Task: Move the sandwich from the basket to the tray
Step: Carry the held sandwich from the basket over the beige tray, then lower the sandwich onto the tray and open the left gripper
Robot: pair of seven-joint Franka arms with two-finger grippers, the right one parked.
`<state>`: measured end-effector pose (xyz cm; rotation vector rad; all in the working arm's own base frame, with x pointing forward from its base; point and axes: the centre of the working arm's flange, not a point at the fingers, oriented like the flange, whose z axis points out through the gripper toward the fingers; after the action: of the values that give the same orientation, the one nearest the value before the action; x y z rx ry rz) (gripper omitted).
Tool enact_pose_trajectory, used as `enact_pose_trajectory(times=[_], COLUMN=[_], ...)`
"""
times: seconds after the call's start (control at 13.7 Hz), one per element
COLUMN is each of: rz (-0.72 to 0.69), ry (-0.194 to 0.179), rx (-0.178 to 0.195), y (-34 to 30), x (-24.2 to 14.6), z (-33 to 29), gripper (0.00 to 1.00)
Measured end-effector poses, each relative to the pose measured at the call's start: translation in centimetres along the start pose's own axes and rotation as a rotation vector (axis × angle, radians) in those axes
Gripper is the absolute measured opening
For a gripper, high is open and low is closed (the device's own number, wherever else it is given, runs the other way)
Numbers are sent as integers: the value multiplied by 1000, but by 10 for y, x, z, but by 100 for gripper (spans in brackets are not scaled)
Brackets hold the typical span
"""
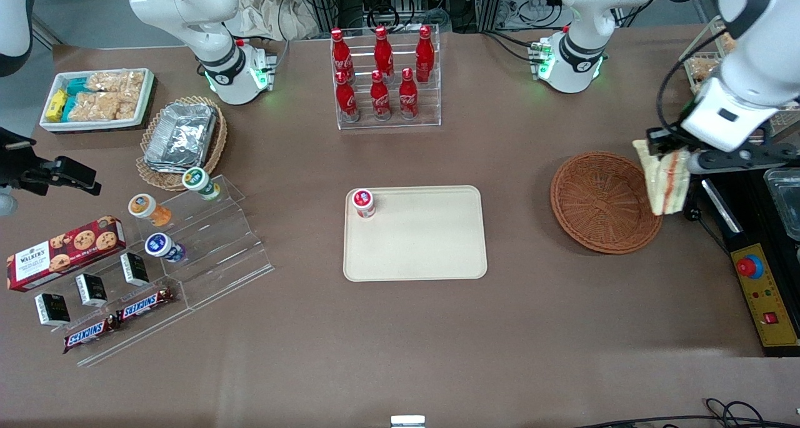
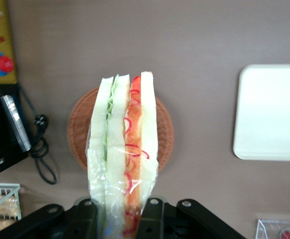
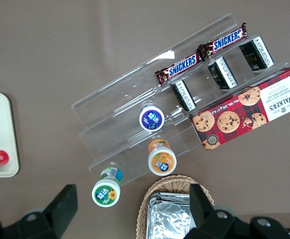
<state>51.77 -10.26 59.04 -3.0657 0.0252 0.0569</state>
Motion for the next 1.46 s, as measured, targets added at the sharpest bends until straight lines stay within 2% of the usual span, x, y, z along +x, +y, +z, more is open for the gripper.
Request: enact_pose_trajectory(times=[0.15,0.44,0.59,0.95,1.17,1.46], rz=[61,69,58,62,87,74], ry=[-6,-36,-38,-47,-50,-33], rx=[2,0,-14,-50,-34,-8], y=[43,121,158,229,261,286], x=[-5,-18,-19,-14,-14,-6], z=[3,21,38,126,191,264], gripper=[24,24,24,24,24,24])
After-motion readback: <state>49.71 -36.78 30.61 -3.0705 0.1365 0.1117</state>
